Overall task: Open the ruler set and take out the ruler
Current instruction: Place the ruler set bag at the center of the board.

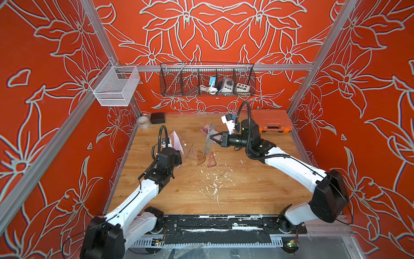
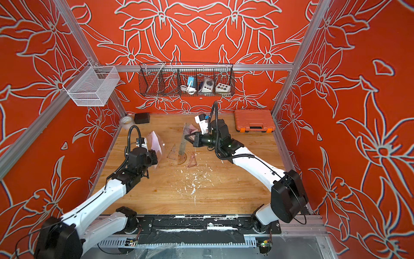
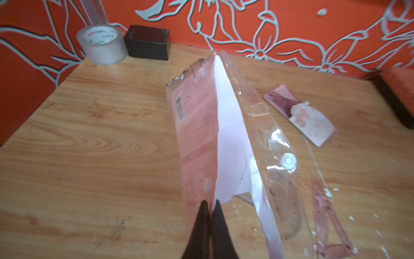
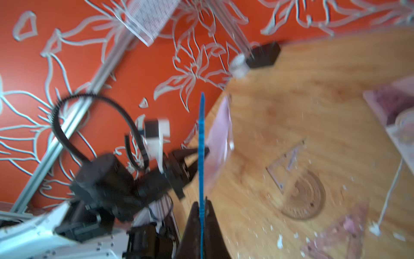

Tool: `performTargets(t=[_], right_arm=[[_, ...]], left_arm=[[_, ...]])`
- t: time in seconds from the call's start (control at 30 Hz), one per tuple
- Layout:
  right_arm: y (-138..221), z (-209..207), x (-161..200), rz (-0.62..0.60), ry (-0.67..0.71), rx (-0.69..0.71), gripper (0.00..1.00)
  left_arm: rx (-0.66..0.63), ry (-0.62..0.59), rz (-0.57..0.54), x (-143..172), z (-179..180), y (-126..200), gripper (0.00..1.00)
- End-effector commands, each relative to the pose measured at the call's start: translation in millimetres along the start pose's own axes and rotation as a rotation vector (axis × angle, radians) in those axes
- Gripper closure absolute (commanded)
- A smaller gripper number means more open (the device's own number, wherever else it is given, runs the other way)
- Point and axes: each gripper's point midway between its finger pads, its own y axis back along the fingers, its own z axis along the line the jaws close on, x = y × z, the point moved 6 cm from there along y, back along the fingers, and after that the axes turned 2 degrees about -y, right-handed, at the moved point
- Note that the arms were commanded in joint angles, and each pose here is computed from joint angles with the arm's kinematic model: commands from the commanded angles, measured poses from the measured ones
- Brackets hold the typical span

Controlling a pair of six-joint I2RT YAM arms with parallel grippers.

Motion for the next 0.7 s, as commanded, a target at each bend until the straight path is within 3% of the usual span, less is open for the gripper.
performTargets(t=[0.0,0.17,0.37,0.6,0.67], right_arm=[[-7,-33,72,0.258,-0.097,0.021,1.0],[-10,-53,116,0.381,-0.106,0.074,1.0],[-41,-61,127,0.446,-0.142,0.035,1.0],[-89,-61,140,0.51,-0.162,0.041,1.0],[-100,-69,143,0.507,-0.204,0.053,1.0]], left_arm=[[-0.123,-0.137,0.133,7,10,-16,1.0],[-0.124,-0.289,0.195,3,0,-45,1.0],[-0.13,-0.407,0.281,15,-8,-76,1.0],[-0.13,-0.446,0.312,22,-14,-100,1.0],[-0.166,-0.457,0.315,19,-13,-103,0.82]])
